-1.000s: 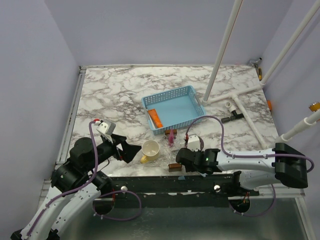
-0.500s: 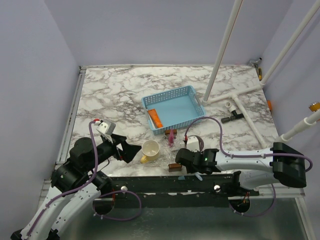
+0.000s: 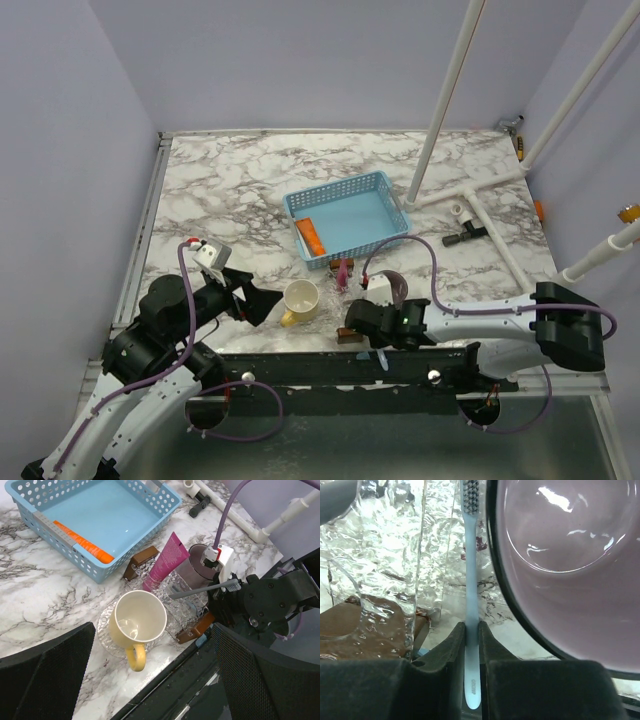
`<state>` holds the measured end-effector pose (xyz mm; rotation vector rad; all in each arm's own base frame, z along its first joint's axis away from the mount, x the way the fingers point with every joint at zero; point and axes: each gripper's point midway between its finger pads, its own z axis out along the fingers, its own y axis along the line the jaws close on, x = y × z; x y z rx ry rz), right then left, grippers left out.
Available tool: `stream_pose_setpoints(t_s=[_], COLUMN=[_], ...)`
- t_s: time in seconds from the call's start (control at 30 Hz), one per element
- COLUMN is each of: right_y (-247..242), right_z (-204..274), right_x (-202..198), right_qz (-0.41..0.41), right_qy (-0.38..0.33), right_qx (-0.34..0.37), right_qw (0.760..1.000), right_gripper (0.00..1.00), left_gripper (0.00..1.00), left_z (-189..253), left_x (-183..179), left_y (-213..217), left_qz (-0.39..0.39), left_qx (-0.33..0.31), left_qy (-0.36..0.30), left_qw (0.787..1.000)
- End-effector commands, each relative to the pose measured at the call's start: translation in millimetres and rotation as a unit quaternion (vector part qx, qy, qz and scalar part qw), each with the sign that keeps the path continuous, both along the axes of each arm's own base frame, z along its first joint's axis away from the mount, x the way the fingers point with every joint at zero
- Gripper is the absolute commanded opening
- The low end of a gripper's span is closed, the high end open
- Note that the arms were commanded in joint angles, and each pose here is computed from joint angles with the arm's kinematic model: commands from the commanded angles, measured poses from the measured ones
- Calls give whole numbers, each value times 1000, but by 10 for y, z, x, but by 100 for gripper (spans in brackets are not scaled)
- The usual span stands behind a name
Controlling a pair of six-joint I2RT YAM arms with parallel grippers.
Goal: Prepare toiletry sets of a toothbrush and toothpaste on the tray
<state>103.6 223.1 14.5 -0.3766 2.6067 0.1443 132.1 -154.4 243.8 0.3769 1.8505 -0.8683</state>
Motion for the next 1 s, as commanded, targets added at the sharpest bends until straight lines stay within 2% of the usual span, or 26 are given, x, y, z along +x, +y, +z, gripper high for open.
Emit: stream_pose_setpoints(t_s=[0.0,0.07,0.2,0.97], right_y=[-79,-75,-74,-65], right_z=[-107,-80,-30,552], right_x=[-78,-73,-67,-14], right_qz=[11,12,16,11], right_qy=[13,11,5,-22], right_qx=[-27,-26,-20,23], right_qw=[999,1000,1000,999], right_gripper=[12,10,1,1], left_gripper=[99,99,99,99], left_z=[17,21,9,0], left_x=[-20,-19,-16,-8], left_y=[-19,-17,-20,-31], left_qz=[-10,-9,-9,-10], left_qx=[-3,-3,-2,-1], left_qy=[-9,-9,-8,-4], left_qw=[1000,1000,1000,1000])
